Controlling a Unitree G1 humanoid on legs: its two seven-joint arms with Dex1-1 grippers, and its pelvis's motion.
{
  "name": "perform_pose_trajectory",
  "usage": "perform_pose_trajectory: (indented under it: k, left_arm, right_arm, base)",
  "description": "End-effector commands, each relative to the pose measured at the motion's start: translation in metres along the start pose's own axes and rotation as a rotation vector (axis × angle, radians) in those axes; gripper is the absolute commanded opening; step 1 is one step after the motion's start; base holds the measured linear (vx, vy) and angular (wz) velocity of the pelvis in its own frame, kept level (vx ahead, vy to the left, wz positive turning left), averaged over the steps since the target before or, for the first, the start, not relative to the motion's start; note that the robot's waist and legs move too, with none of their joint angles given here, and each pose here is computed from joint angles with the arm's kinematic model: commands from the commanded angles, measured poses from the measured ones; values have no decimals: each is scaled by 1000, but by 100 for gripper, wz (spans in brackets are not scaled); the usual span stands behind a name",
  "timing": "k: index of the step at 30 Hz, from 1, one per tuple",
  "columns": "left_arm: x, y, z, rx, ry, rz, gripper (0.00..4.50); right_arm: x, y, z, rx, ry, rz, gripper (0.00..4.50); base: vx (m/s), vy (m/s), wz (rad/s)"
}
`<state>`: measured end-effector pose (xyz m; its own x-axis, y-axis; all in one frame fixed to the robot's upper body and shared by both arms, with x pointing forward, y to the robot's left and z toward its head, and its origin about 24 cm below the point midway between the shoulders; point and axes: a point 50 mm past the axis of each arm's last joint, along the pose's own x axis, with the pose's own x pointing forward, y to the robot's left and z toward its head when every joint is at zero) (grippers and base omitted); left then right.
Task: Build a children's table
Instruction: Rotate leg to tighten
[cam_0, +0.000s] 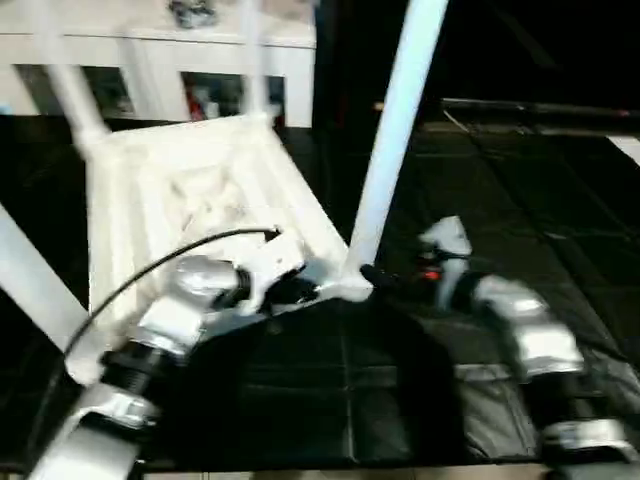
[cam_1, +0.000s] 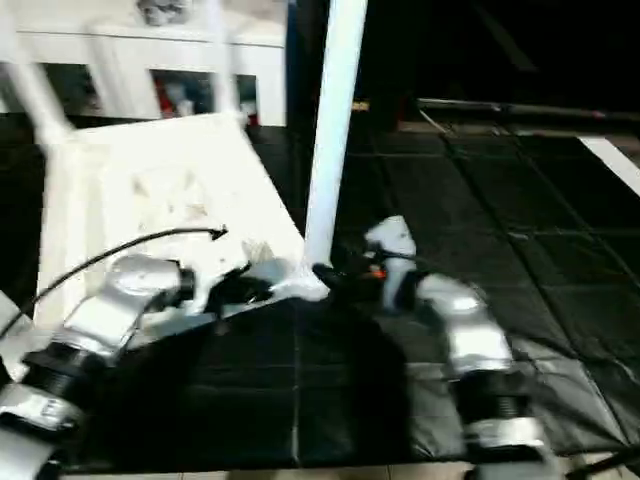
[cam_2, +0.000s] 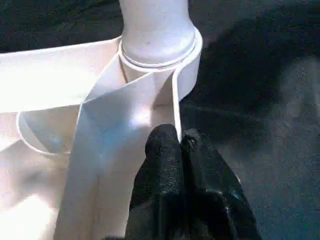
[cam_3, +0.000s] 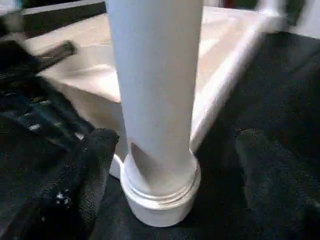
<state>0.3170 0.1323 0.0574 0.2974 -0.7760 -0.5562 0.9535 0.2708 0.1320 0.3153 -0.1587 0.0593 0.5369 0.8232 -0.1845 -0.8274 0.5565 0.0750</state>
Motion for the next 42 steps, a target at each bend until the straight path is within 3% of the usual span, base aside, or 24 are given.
perform_pose_trajectory:
  k: [1, 10, 11, 14, 16, 20, 21, 35, 42]
  left_arm:
    - [4, -11, -10, 22, 52, -135, 0]
    - [-5, -15, -9, 128, 54, -341, 0]
    - [-5, -15, -8, 138, 57, -359, 0]
    - [-6, -16, -7, 164, 67, -399, 0]
    - [-6, -16, -6, 179, 72, -421, 0]
    - [-7, -18, -6, 194, 80, -454, 0]
    - [-7, -17, -6, 196, 81, -455, 0]
    - [-4, -15, -5, 176, 57, -431, 0]
    - [2, -10, -3, 77, 16, -292, 0]
  right_arm:
    - [-5, -1, 8, -37, 3, 82, 445]
    - [-4, 12, 3, -99, 133, 426, 445]
    - [-2, 13, 1, -102, 140, 445, 417]
    - [3, 14, 0, -85, 152, 479, 409]
    - [5, 15, 0, -75, 150, 498, 366]
    - [6, 17, 1, -47, 140, 548, 355]
    - [5, 17, 0, -42, 144, 560, 326]
    - [5, 15, -4, -20, 136, 569, 226]
    - [13, 20, -8, 7, 111, 464, 204]
  base:
    - [0, 0, 0]
    - [0, 0, 0]
    - [0, 0, 0]
    - [0, 0, 0]
    - [0, 0, 0]
    - [0, 0, 0]
    - [0, 0, 0]
    - [0, 0, 0]
    - [0, 0, 0]
